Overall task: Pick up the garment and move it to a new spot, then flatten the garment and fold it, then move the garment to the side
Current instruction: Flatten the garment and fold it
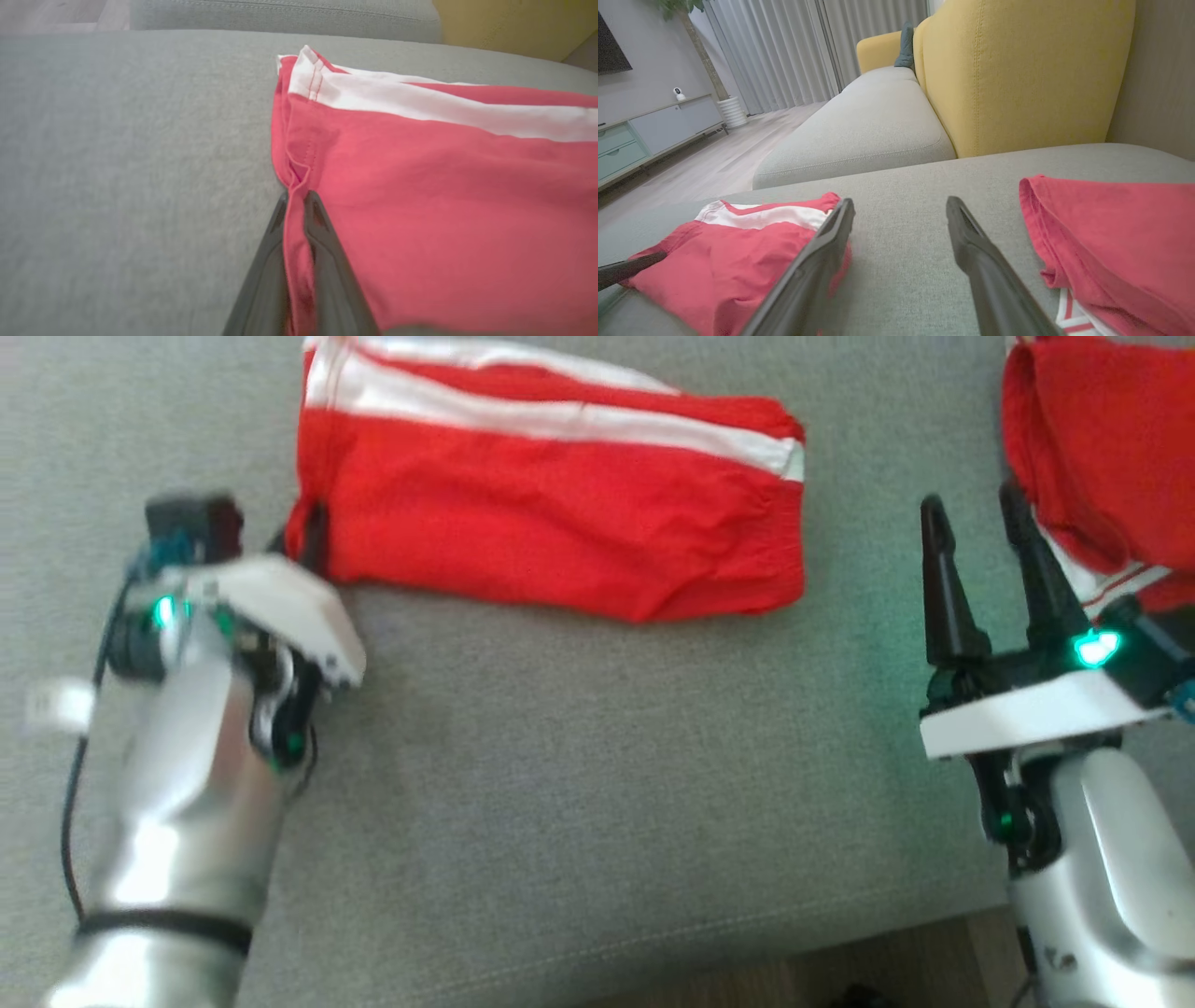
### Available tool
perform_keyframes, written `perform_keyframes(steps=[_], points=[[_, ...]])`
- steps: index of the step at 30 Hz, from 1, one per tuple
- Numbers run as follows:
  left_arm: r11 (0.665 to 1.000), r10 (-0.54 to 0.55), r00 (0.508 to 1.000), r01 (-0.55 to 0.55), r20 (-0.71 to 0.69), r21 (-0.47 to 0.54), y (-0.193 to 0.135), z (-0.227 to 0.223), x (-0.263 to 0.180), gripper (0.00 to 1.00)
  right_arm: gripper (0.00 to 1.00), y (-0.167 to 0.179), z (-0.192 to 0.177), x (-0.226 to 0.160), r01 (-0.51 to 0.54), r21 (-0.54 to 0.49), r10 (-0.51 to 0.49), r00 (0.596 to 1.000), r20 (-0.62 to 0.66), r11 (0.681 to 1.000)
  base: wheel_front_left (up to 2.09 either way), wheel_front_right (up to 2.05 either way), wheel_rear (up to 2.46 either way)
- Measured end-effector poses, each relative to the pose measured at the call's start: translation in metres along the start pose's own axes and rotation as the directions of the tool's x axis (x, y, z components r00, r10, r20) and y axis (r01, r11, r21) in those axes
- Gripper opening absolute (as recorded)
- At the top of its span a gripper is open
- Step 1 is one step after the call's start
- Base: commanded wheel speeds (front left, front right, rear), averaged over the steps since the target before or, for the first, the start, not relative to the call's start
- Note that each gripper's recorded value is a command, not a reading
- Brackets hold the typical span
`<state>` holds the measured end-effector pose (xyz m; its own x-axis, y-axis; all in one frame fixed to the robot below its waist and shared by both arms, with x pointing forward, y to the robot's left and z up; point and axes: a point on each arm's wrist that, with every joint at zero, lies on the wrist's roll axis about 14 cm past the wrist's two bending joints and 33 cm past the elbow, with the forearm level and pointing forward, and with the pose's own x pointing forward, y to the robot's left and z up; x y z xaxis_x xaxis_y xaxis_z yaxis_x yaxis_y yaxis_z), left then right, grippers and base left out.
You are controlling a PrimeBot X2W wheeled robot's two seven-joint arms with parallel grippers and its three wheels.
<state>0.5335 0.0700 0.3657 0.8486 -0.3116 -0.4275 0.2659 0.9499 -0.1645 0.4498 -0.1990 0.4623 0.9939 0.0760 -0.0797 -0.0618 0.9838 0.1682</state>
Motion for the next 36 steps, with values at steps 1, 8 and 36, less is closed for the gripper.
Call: perform_keyframes(steps=[1,8,36], points=[[1.0,0.01,1.0,-0.01,0.003,-0.019,0.002,-0.004,-0.008,0.0,1.0,0.001,-0.001,-0.003,0.0,0.003,0.0,1.0,-0.003,1.0,0.0,0.0,0.0],[0.991,0.075,0.997,-0.075,-0.006,-0.113,0.009,-0.031,-0.064,0.0,1.0,0.01,0.0,-0.018,-0.015,0.016,0.015,1.0,-0.024,1.0,0.0,0.0,0.0],[0.975,0.211,0.869,-0.219,0.447,-0.034,0.007,0.049,-0.168,1.0,1.0,0.021,0.023,-0.038,-0.056,-0.04,0.055,0.998,-0.028,0.998,0.0,0.0,0.0]])
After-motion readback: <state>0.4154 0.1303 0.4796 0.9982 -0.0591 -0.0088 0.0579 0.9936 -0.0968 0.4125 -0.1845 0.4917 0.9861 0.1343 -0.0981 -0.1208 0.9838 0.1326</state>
